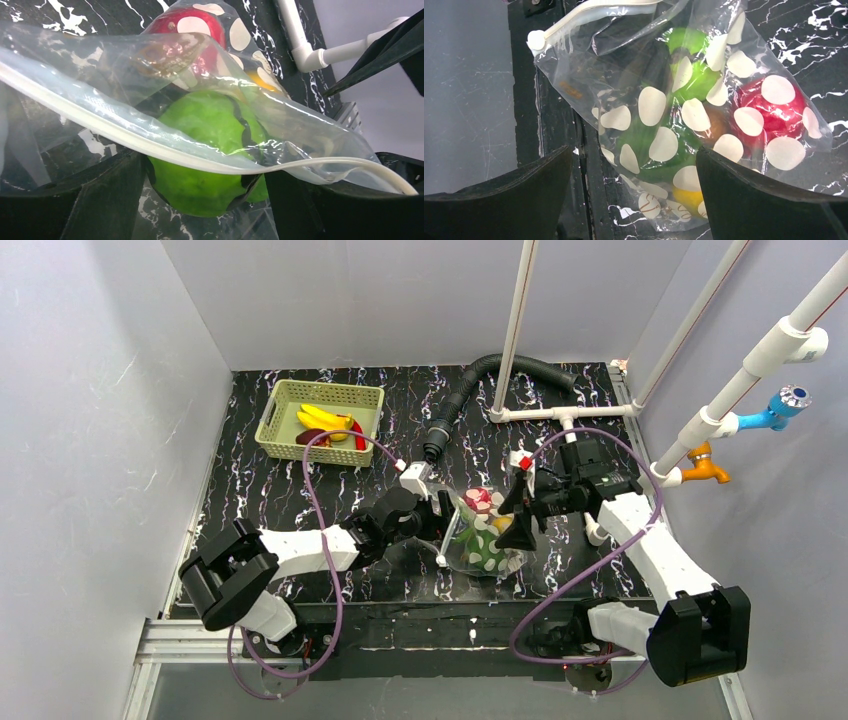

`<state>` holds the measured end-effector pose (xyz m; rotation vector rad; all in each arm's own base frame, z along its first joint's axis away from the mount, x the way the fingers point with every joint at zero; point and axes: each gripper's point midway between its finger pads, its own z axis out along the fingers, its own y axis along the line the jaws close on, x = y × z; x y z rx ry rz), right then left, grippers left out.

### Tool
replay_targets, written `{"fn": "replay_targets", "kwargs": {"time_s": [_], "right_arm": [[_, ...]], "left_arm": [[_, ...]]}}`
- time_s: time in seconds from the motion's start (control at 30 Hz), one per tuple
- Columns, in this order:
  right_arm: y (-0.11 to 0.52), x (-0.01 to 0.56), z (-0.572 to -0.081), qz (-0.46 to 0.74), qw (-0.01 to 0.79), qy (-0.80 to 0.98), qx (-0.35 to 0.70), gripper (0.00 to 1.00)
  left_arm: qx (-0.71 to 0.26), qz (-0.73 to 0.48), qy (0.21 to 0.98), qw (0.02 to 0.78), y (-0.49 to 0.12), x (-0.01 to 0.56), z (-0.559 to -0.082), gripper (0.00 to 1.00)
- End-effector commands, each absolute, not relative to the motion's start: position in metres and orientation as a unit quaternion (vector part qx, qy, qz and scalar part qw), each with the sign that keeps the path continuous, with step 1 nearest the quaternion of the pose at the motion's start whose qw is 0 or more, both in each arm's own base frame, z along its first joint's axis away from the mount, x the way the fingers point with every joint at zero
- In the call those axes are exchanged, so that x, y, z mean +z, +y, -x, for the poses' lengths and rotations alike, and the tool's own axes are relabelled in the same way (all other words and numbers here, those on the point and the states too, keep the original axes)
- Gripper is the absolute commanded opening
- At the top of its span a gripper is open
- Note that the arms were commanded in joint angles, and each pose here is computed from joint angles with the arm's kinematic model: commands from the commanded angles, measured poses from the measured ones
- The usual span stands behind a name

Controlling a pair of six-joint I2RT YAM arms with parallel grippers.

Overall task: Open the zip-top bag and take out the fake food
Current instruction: Pick up the fake fruit from the zipper food storage bag.

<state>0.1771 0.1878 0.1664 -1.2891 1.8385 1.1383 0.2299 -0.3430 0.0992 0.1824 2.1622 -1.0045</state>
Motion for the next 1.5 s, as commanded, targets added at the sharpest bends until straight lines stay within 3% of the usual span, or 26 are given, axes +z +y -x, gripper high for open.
{"fn": "replay_targets", "kwargs": {"time_s": [0.0, 0.23, 0.33, 0.37, 0.53, 0.63, 1.13, 1.47], "right_arm": [[0.195, 0.158, -0.178, 0.495, 0.305, 0.69, 0.43, 0.98], [0.205, 0.131, -0.188, 0.498, 0.275, 0.728, 0.382, 0.86], [0.208, 0.124, -0.19, 0.502, 0.264, 0.737, 0.367, 0.75], [0.208, 0.123, -0.191, 0.502, 0.262, 0.739, 0.365, 0.69], [0.206, 0.124, -0.2, 0.493, 0.263, 0.755, 0.343, 0.18], [0.203, 0.125, -0.206, 0.492, 0.273, 0.76, 0.326, 0.04], [0.188, 0.125, -0.213, 0.519, 0.279, 0.759, 0.277, 0.01], [0.174, 0.134, -0.226, 0.498, 0.311, 0.767, 0.257, 0.01]], "left_arm": [[-0.424, -0.056, 0.821, 0.379, -0.348, 0.12, -0.232, 0.0], [-0.436, -0.046, 0.816, 0.377, -0.349, 0.122, -0.231, 0.0], [-0.448, -0.049, 0.813, 0.368, -0.351, 0.124, -0.226, 0.0], [-0.449, -0.049, 0.813, 0.367, -0.351, 0.124, -0.225, 0.0], [-0.453, -0.043, 0.81, 0.369, -0.348, 0.126, -0.225, 0.0], [-0.457, -0.037, 0.808, 0.371, -0.345, 0.129, -0.224, 0.0], [-0.542, 0.073, 0.759, 0.354, -0.314, 0.147, -0.23, 0.0], [-0.557, 0.057, 0.75, 0.352, -0.302, 0.162, -0.221, 0.0]]}}
